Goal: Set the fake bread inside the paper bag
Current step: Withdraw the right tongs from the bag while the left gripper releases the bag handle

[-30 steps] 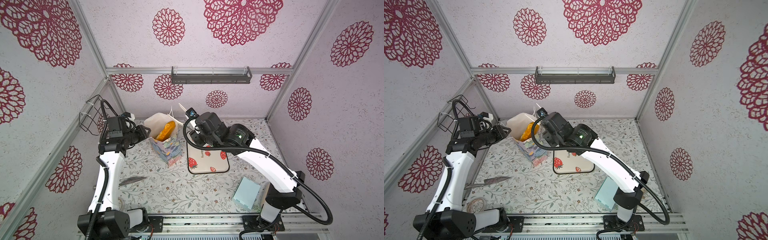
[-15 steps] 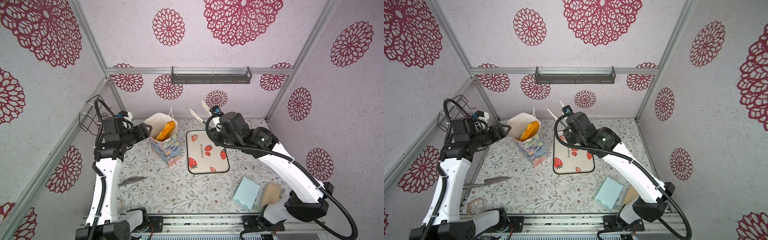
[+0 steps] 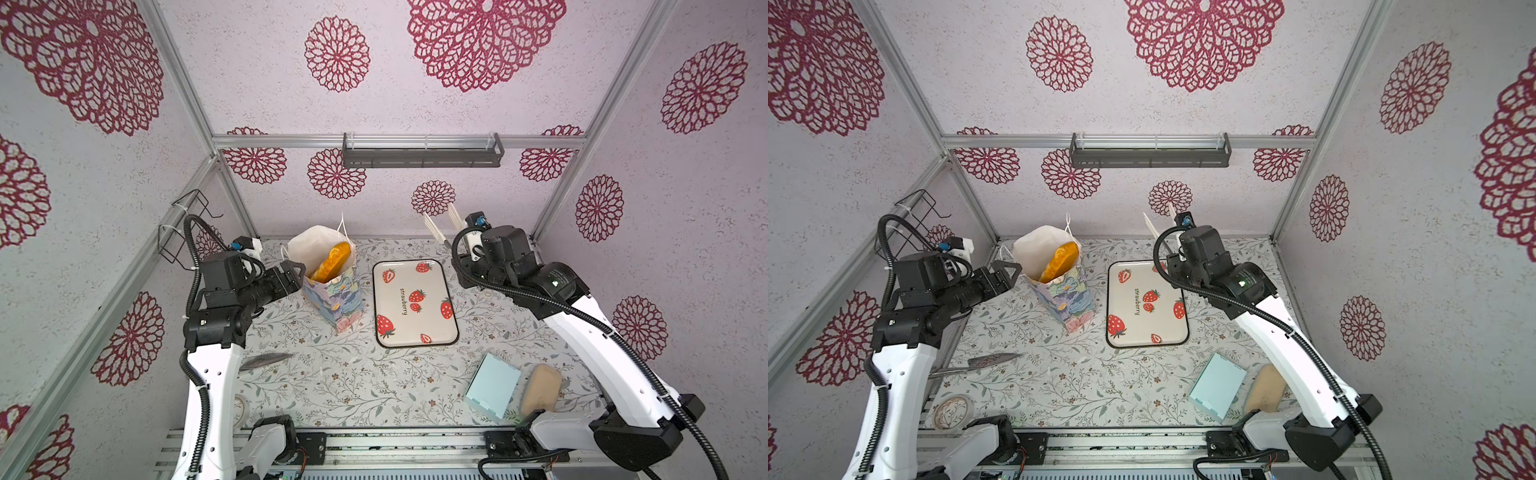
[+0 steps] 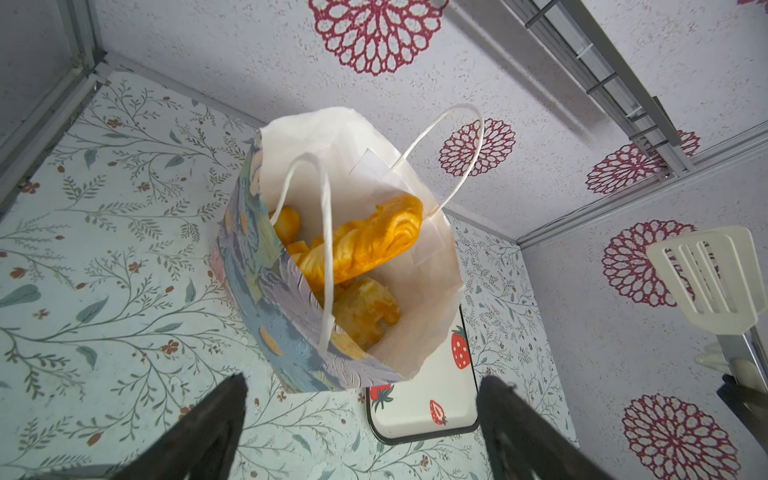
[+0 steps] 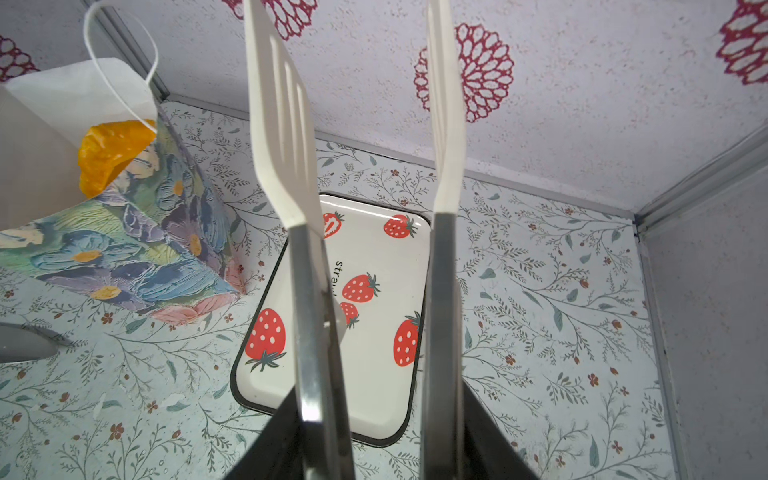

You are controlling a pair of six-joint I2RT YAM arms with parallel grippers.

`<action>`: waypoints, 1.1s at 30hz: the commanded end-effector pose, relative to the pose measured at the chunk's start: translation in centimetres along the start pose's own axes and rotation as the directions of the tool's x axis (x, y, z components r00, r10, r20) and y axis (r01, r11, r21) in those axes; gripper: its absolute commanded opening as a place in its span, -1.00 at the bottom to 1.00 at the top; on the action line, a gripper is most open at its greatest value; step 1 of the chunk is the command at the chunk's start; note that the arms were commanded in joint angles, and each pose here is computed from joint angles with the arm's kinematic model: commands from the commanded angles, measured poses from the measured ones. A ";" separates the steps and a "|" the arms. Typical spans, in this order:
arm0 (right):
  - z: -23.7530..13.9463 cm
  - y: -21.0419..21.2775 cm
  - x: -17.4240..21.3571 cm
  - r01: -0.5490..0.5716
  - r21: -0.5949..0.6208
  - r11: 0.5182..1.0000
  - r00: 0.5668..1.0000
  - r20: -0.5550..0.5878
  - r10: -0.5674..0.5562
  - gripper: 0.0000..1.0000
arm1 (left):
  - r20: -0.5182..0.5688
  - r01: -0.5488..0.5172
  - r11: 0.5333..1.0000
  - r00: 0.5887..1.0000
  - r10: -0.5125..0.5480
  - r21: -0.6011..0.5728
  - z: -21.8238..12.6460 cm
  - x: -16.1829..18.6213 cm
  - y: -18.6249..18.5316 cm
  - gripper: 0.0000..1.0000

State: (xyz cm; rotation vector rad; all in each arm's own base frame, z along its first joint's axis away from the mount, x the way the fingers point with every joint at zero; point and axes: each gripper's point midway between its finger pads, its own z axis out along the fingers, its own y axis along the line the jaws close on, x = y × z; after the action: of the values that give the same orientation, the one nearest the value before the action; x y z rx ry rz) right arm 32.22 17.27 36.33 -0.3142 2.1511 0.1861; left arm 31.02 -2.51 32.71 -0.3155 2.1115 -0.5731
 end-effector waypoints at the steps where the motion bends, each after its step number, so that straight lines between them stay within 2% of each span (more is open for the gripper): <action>1: -0.9 -0.9 -1.6 -0.096 -0.039 0.995 0.992 0.077 0.099 -0.02 | -0.013 -0.019 1.000 1.000 0.019 -0.008 0.1 1.0 0.2 0.84; 3: -0.1 -2.1 -1.0 -0.132 -0.026 0.991 0.989 0.061 0.133 -0.02 | -0.016 -0.027 0.999 1.000 0.027 -0.028 0.2 1.6 0.6 0.98; 14: 2.6 -6.8 2.3 -0.310 -0.003 0.951 0.951 -0.005 0.310 -0.02 | -0.033 -0.041 0.995 0.999 0.038 -0.086 1.1 5.4 2.2 0.95; 18: 3.7 -8.1 3.7 -0.345 0.009 0.938 0.938 -0.035 0.345 -0.02 | -0.041 0.000 0.987 0.999 -0.006 -0.162 1.4 6.8 4.1 0.95; 22: 5.0 -9.3 5.4 -0.378 0.038 0.925 0.922 -0.075 0.380 -0.02 | -0.013 0.033 0.983 0.999 -0.036 -0.182 1.5 7.8 5.2 0.98; 30: 8.3 -10.8 8.5 -0.420 0.088 0.903 0.893 -0.138 0.429 -0.02 | -0.013 0.062 0.945 0.997 -0.069 -0.320 2.5 8.8 8.5 0.98; 33: 9.6 -11.2 9.7 -0.423 0.108 0.900 0.885 -0.163 0.435 -0.02 | 0.007 0.110 0.909 0.993 -0.117 -0.401 2.4 8.8 10.1 0.97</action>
State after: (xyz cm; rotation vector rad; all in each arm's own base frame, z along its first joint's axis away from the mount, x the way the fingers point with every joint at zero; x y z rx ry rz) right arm 36.41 7.50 22.09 0.1785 2.4402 0.3221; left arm 27.62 0.04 20.08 -0.5603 2.2713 -0.2830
